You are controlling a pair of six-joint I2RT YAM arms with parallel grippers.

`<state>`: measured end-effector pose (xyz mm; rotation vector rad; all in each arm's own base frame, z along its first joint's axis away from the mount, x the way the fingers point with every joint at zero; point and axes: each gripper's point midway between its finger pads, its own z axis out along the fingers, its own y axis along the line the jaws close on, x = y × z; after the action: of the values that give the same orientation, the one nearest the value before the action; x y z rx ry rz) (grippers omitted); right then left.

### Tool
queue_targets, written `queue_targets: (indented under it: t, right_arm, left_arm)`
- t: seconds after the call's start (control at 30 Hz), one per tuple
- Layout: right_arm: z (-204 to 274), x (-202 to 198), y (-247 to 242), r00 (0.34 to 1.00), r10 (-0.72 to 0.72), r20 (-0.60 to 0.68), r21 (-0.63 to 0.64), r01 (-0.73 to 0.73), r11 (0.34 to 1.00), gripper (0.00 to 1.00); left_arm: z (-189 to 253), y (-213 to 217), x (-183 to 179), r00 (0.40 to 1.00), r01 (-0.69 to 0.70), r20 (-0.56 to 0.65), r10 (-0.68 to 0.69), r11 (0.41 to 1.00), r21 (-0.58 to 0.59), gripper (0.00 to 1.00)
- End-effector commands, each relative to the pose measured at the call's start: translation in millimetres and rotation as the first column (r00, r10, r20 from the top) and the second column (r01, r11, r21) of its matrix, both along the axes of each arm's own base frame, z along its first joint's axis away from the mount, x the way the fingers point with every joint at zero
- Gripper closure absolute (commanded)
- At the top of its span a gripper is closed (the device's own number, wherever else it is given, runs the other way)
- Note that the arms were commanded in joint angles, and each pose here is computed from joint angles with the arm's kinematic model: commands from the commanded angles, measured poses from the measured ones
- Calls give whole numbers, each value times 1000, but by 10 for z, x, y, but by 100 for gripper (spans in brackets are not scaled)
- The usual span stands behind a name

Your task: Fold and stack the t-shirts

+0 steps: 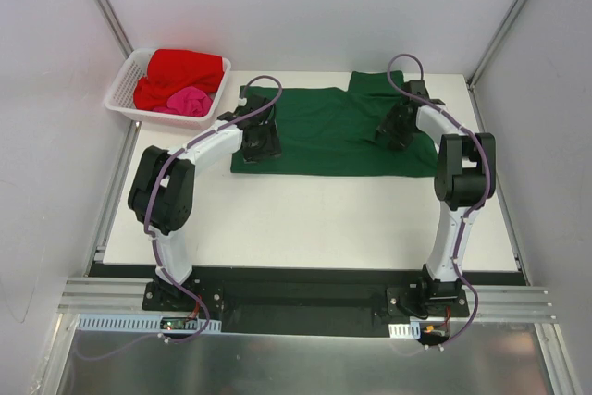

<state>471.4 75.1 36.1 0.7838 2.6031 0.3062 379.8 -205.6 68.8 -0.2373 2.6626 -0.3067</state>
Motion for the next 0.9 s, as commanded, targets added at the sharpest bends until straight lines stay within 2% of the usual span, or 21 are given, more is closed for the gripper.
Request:
queue_targets:
  t: [0.0,0.2,0.57,0.67,0.77,0.8,0.87]
  right_arm:
    - [248,204,41,996,5,85,-19,-4,1000,45]
    - [353,219,48,993,43,112,-55,-37,998,40]
    - [103,241,61,998,38,50,-56,-35,998,42]
    - [87,259,78,998,35,50,-50,-33,998,48]
    - [121,289,102,997,37,61,-38,-35,999,59]
    - [120,287,112,997,37,61,-40,-35,999,70]
    - [164,299,127,997,31,73,-37,-28,999,81]
  left_arm:
    - [137,18,8,999,-22,23,23,999,-32,42]
    - [62,-9,-3,1000,-26,0,26,999,-40,42]
    - [54,60,-24,1000,-31,0,31,999,-30,43]
    - [40,76,-36,1000,-31,-6,31,999,-32,43]
    - [49,84,-36,1000,-31,-3,31,999,-32,42]
    - [55,92,-40,999,-33,-3,33,999,-32,42]
    - [62,106,-37,999,-34,-2,34,999,-32,42]
